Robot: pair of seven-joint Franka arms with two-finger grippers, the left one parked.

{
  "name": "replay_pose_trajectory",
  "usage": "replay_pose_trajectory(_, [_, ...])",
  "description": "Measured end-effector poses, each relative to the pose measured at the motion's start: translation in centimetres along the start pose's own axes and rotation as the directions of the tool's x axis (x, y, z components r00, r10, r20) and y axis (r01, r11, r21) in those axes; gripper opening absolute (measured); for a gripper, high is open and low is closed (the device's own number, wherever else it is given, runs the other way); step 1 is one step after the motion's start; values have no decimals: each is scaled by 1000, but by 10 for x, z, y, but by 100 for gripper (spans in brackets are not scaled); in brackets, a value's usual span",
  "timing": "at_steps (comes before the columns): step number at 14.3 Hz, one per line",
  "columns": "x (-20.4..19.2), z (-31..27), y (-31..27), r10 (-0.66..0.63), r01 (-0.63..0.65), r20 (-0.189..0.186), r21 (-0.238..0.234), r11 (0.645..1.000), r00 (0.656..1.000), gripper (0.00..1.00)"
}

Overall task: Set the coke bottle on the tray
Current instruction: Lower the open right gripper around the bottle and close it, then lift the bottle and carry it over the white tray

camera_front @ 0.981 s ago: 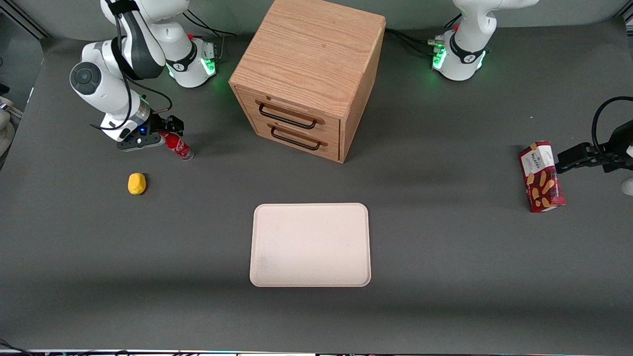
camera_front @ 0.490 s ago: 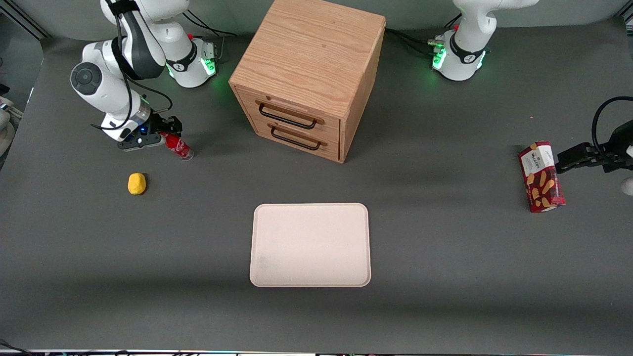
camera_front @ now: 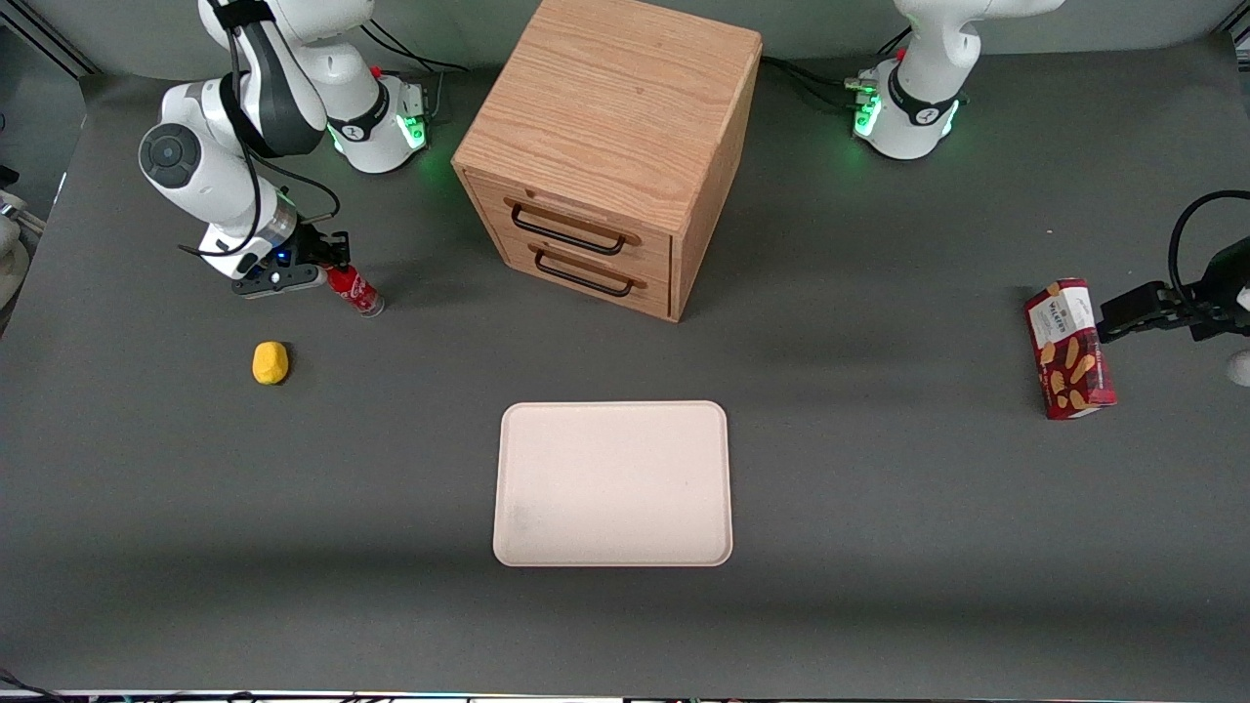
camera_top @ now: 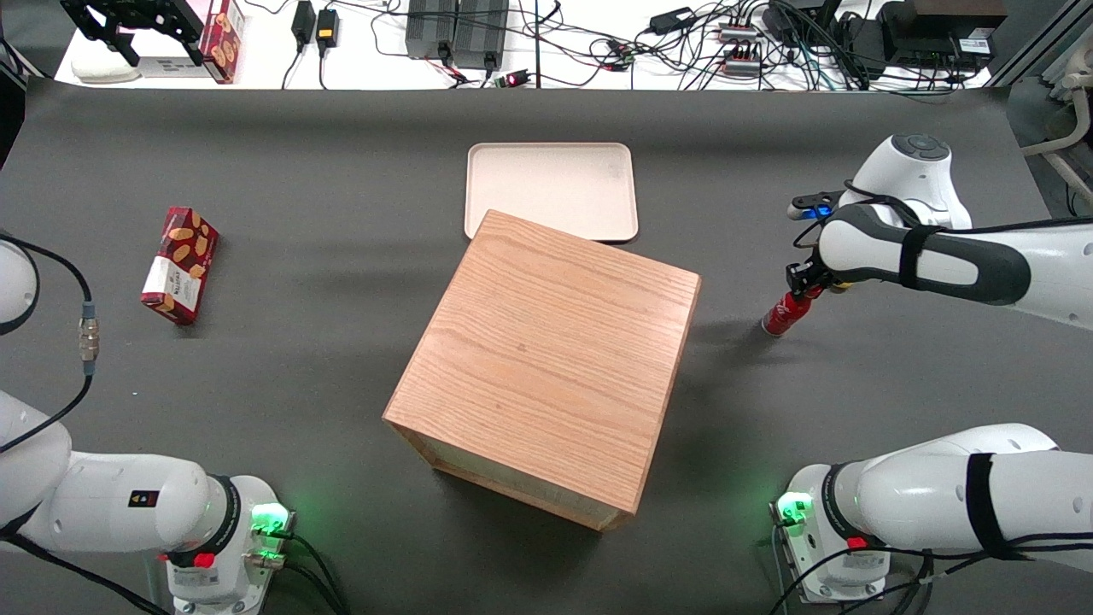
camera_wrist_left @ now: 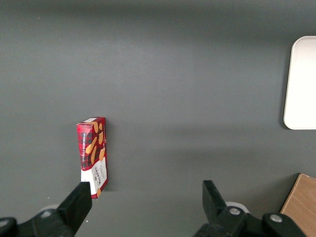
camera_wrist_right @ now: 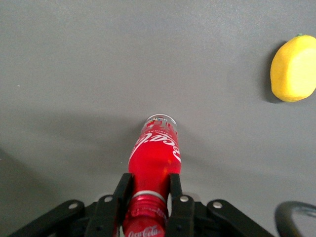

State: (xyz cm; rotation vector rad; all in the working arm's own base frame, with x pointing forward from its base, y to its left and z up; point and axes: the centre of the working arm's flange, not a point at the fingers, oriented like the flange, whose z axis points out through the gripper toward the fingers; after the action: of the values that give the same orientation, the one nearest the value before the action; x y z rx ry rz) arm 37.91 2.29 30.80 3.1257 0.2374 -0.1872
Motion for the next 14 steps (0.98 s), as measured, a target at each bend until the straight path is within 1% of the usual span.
replay_pose_trajectory(6, [0,-1,0,-8,8,1,-9,1000,1000,35])
replay_pose_trajectory(8, [4,-4,1,-10,10,-6,-13,1000,1000,35])
replay_pose_trajectory(11, [15,-18,4,-7,7,-16,-19,1000,1000,35])
replay_pose_trajectory(14, [36,-47,9,1,-1,-18,-29,1000,1000,35])
